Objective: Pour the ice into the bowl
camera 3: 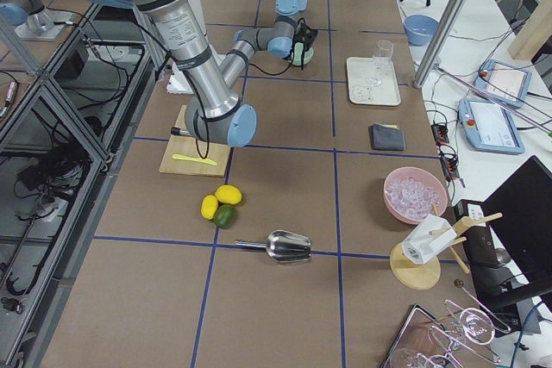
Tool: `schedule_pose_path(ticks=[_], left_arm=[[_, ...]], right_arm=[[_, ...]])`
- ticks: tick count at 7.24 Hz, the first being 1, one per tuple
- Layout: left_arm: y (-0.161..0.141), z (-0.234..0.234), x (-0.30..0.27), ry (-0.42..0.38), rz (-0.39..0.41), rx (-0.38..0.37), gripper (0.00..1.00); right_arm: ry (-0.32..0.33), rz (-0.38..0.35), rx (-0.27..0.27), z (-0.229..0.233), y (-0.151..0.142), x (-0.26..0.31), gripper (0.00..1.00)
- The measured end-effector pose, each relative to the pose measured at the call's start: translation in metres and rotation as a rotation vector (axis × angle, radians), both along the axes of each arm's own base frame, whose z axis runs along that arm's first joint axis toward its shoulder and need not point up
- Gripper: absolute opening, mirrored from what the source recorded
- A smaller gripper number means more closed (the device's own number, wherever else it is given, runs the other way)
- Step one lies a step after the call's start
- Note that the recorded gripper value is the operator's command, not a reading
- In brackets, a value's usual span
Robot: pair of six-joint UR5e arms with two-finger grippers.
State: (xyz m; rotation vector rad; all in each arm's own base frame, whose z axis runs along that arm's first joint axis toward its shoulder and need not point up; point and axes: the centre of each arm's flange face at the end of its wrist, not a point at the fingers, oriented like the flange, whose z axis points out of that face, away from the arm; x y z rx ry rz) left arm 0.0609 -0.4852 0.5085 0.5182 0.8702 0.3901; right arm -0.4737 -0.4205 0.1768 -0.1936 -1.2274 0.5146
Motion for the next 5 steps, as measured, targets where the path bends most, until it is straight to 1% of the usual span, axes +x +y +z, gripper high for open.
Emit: schedule_pose_path(ticks=[1, 2, 3, 4, 5], left_arm=[[0.006, 0.006, 0.006, 0.007, -0.037, -0.037, 0.98], [0.019, 0.015, 0.021, 0.007, -0.104, -0.057, 0.99], [0.04, 0.029, 0.044, 0.003, -0.176, -0.062, 0.99], [0.066, 0.047, 0.055, 0.006, -0.231, -0.061, 0.99], [0.094, 0.065, 0.053, 0.023, -0.273, -0.055, 0.98]], right_arm=[[0.0, 0.016, -0.031, 0.029, -0.013, 0.076, 1.0], [0.03, 0.023, -0.035, 0.067, -0.027, 0.134, 1.0], [0.082, 0.012, 0.01, 0.109, -0.039, 0.178, 1.0], [0.133, -0.003, 0.061, 0.146, -0.05, 0.214, 1.0], [0.153, -0.015, 0.079, 0.167, -0.059, 0.237, 1.0]])
